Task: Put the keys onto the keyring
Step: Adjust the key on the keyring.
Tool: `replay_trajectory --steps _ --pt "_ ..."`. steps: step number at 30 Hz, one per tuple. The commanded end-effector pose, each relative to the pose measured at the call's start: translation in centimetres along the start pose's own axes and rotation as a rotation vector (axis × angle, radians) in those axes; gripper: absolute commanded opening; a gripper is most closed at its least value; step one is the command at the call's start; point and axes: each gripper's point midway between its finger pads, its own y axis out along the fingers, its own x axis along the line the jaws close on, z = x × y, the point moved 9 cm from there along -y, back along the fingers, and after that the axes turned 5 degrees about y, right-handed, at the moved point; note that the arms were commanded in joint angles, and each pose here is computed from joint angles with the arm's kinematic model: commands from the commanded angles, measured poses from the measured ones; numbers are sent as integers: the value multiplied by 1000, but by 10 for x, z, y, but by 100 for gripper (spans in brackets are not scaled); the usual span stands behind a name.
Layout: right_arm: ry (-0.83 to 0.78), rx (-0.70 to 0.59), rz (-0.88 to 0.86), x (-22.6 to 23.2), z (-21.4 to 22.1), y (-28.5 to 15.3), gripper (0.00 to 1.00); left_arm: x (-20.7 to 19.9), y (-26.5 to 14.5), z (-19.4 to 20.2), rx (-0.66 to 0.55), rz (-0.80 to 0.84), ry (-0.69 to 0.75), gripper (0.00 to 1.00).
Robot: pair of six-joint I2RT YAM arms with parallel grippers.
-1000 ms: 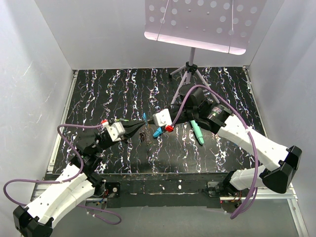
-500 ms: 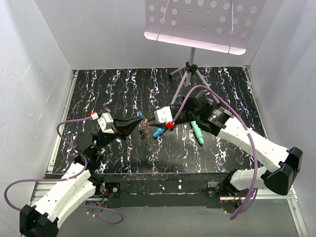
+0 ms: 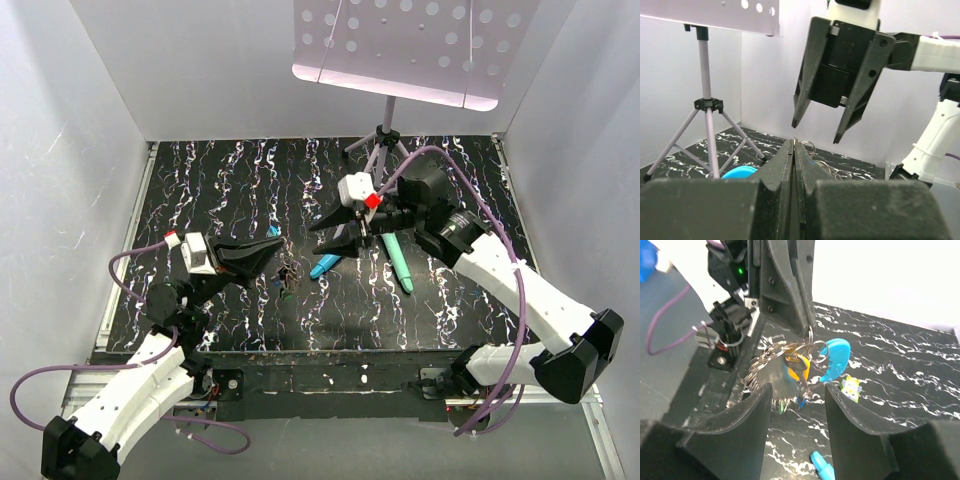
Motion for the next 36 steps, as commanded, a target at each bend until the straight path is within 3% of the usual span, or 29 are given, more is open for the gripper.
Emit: replay_trajectory --steps 1,11,19,29,36 --pt "97 -134 -117 5 -37 0 53 -11 2 -22 -95 68 6 0" --pt "372 -153 -227 4 -52 18 44 -18 -4 -23 -133 89 -52 0" --pt "472 -133 -136 4 -56 33 51 -15 -6 -21 -140 46 -46 0" --pt "514 -78 -41 2 -46 44 50 -13 -10 -20 -156 11 -54 0" --pt "492 -53 -57 7 -43 51 43 -12 -10 -19 -164 -13 -62 0"
